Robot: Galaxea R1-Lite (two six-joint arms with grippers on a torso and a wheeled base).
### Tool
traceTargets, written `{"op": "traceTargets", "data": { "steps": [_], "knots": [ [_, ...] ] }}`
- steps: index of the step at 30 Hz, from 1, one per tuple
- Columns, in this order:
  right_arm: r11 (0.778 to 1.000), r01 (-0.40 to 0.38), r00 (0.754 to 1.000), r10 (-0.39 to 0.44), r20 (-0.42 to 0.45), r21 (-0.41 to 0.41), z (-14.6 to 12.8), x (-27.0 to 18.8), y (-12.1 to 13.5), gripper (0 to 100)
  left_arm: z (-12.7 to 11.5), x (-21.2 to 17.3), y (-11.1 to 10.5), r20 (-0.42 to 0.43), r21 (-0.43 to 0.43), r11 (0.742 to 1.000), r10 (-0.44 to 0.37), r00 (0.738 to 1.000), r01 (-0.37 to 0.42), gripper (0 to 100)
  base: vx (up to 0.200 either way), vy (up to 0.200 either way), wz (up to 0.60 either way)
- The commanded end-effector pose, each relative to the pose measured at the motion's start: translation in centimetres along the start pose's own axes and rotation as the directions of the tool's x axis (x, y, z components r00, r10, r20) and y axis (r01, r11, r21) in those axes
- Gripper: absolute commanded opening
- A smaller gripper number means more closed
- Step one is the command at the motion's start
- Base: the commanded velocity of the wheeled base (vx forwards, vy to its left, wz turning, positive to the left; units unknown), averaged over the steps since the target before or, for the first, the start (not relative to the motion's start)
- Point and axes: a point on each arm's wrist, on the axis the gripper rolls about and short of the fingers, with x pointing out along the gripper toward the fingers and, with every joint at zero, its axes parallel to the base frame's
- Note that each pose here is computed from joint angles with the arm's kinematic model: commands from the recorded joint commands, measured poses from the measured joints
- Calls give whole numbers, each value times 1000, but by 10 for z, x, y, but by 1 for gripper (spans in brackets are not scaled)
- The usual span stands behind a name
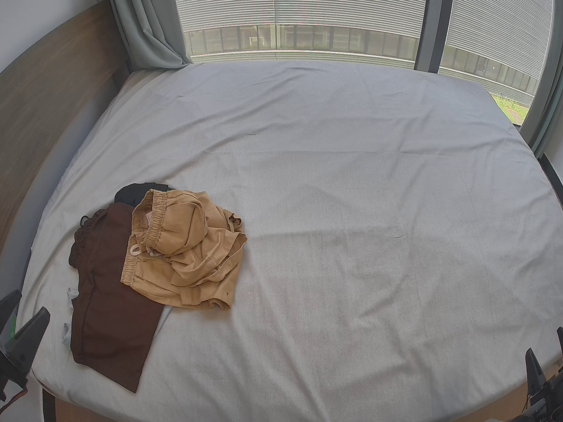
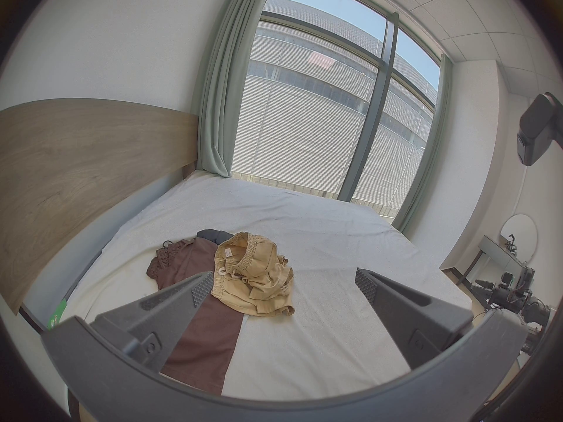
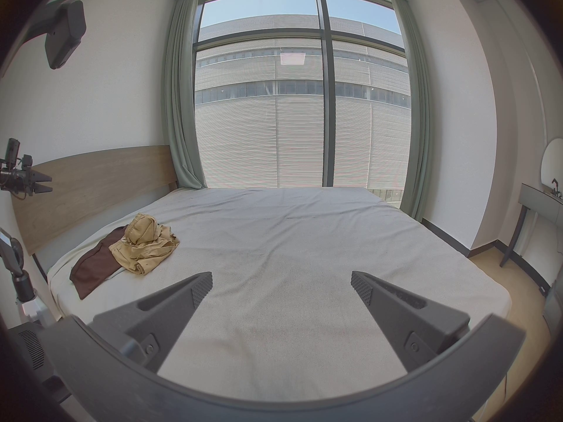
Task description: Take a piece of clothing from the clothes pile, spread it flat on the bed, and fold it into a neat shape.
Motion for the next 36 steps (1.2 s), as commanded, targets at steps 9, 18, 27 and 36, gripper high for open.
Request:
{"op": "traceTargets", "data": {
  "steps": [9,18,27,36],
  "knots": [
    [1000,-1,1000,1,0,-2,-5,0,0,100,11,24,2,-39,-35,999,-9,999,7,100,0,0,0],
    [1000,-2,1000,2,0,-2,-5,0,0,100,20,39,3,-67,-50,998,-39,997,36,100,0,0,0],
    [1000,-2,1000,2,0,-2,-5,0,0,100,32,56,3,-97,-57,997,-58,994,53,100,0,0,0],
    [1000,-2,1000,2,0,-2,-5,0,0,100,39,73,4,-145,-78,992,-107,984,97,100,0,0,0]
  ]
}}
